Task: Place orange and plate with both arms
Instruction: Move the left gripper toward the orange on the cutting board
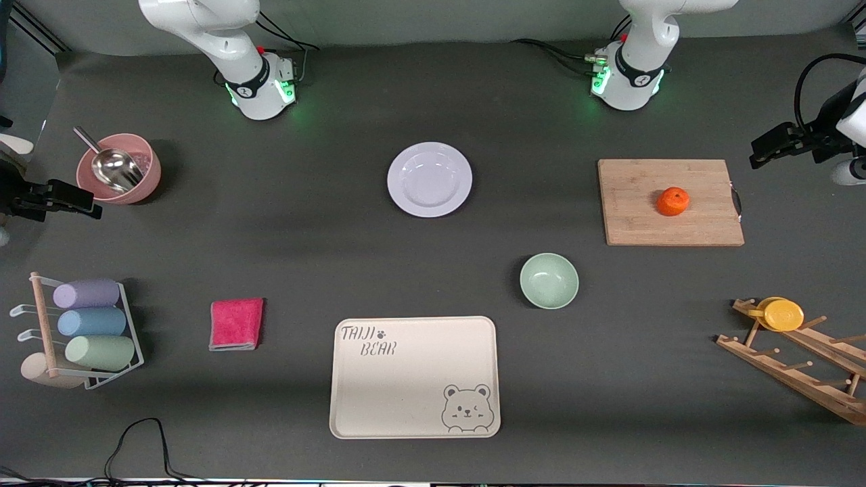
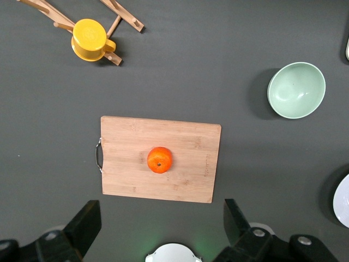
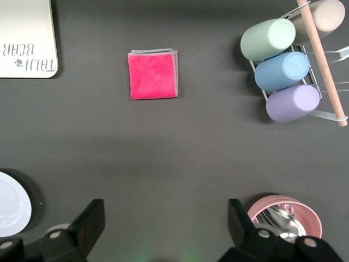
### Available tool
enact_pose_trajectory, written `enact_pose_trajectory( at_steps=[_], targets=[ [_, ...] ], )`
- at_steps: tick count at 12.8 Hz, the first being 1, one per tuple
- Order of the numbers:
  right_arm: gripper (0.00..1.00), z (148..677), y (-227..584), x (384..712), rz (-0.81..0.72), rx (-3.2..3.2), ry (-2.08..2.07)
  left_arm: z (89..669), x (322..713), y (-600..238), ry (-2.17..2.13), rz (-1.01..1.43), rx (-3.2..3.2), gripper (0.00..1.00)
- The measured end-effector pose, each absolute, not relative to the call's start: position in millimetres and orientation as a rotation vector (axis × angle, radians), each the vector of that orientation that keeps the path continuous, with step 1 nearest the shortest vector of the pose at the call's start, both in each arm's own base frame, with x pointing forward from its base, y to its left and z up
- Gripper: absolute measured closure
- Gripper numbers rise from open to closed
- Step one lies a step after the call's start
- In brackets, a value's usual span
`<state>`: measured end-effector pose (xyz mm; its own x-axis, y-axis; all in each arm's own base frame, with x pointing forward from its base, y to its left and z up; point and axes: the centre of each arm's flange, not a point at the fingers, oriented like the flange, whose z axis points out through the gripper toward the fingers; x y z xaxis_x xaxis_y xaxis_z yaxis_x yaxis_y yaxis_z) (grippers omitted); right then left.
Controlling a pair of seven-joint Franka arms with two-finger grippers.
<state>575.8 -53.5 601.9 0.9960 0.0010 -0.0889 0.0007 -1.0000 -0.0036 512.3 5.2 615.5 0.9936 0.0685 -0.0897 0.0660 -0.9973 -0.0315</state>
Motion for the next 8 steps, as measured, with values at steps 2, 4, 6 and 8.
enact_pose_trajectory(
  at_steps=[2, 4, 6, 8],
  targets=[
    [0.00, 602, -53, 576, 0.140, -3.135, -0.001, 617, 512, 8, -0.112, 0.140, -3.104, 0.00],
    [0.00, 602, -53, 576, 0.140, -3.135, -0.001, 618, 512, 13, -0.127, 0.141, -3.104, 0.00],
    [0.00, 602, -53, 576, 0.140, -3.135, -0.001, 619, 512, 15, -0.134, 0.137, -3.104, 0.00],
    [0.00, 601, -53, 576, 0.143, -3.135, -0.002, 619, 512, 17, -0.139, 0.139, -3.104, 0.00]
  ],
)
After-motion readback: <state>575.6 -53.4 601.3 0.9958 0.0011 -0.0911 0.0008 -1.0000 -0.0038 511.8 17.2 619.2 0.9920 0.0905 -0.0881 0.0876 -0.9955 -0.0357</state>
